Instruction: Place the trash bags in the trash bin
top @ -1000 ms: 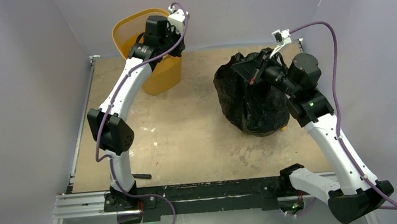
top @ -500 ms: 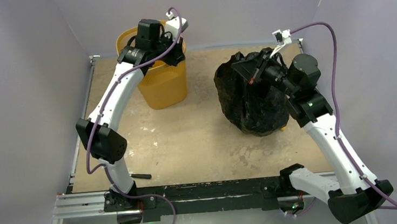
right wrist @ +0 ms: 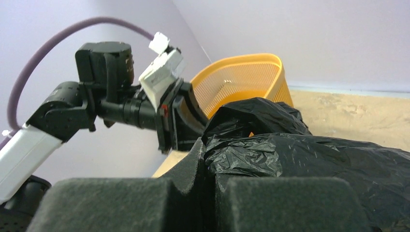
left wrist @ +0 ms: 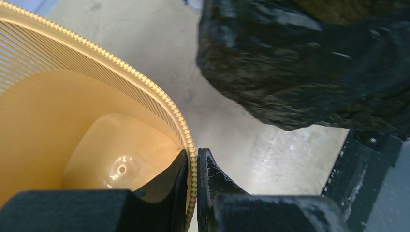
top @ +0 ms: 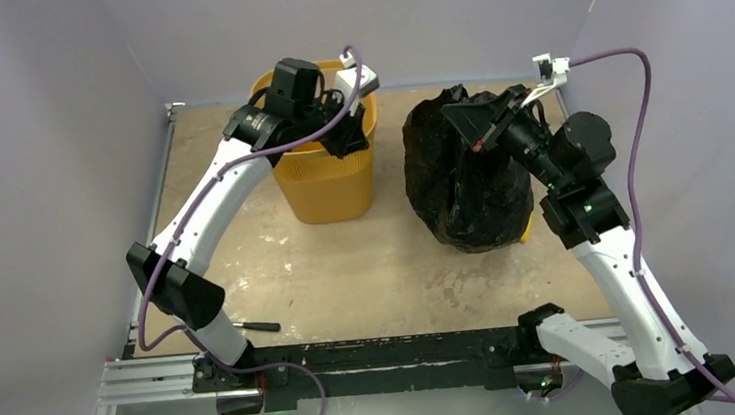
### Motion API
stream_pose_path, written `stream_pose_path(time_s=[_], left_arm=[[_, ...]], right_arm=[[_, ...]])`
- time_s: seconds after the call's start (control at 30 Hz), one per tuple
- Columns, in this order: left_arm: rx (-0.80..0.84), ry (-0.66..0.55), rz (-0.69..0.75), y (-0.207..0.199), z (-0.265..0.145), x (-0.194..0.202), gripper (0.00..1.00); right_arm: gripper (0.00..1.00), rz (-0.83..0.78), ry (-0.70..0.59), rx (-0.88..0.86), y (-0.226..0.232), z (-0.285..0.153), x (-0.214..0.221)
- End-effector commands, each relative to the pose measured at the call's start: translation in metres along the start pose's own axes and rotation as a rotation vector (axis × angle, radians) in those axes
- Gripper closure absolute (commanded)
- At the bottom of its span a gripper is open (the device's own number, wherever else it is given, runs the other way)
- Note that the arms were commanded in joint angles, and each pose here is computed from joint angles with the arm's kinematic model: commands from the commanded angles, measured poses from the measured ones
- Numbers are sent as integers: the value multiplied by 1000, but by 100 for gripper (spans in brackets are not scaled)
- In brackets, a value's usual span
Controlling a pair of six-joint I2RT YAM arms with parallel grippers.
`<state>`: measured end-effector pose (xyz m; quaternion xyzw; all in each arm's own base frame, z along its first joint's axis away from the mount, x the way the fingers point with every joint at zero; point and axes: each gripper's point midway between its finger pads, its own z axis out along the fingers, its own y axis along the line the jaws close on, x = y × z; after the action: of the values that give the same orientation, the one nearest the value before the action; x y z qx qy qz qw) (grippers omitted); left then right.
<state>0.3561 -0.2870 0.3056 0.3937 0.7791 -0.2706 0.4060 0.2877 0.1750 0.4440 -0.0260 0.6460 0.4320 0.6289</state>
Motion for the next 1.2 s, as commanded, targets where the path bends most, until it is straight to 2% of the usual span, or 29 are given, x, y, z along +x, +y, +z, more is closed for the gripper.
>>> stream_pose_path(time_s=[0.0, 0.43, 0.7, 0.93, 1.0, 1.07, 1.17], left_arm=[[109, -28, 41, -49, -18, -10, 100], [129, 107, 55, -80, -27, 22, 100], [115, 84, 80, -86, -52, 15, 100], [112, 104, 59, -84, -46, 19, 100], [118, 102, 43, -85, -41, 20, 95], [98, 76, 26, -84, -37, 17, 80], [76, 10, 7, -83, -37, 8, 67]], right_arm=[[94, -5, -104, 1, 8, -6, -25], [93, 40, -139, 3, 11, -13, -30], [93, 75, -142, 23, 4, -11, -24], [92, 85, -144, 48, -3, -10, -21], [92, 82, -152, 61, -5, -12, -22], [92, 70, -171, 85, -7, -14, -28], [92, 45, -204, 143, -14, -19, -37]])
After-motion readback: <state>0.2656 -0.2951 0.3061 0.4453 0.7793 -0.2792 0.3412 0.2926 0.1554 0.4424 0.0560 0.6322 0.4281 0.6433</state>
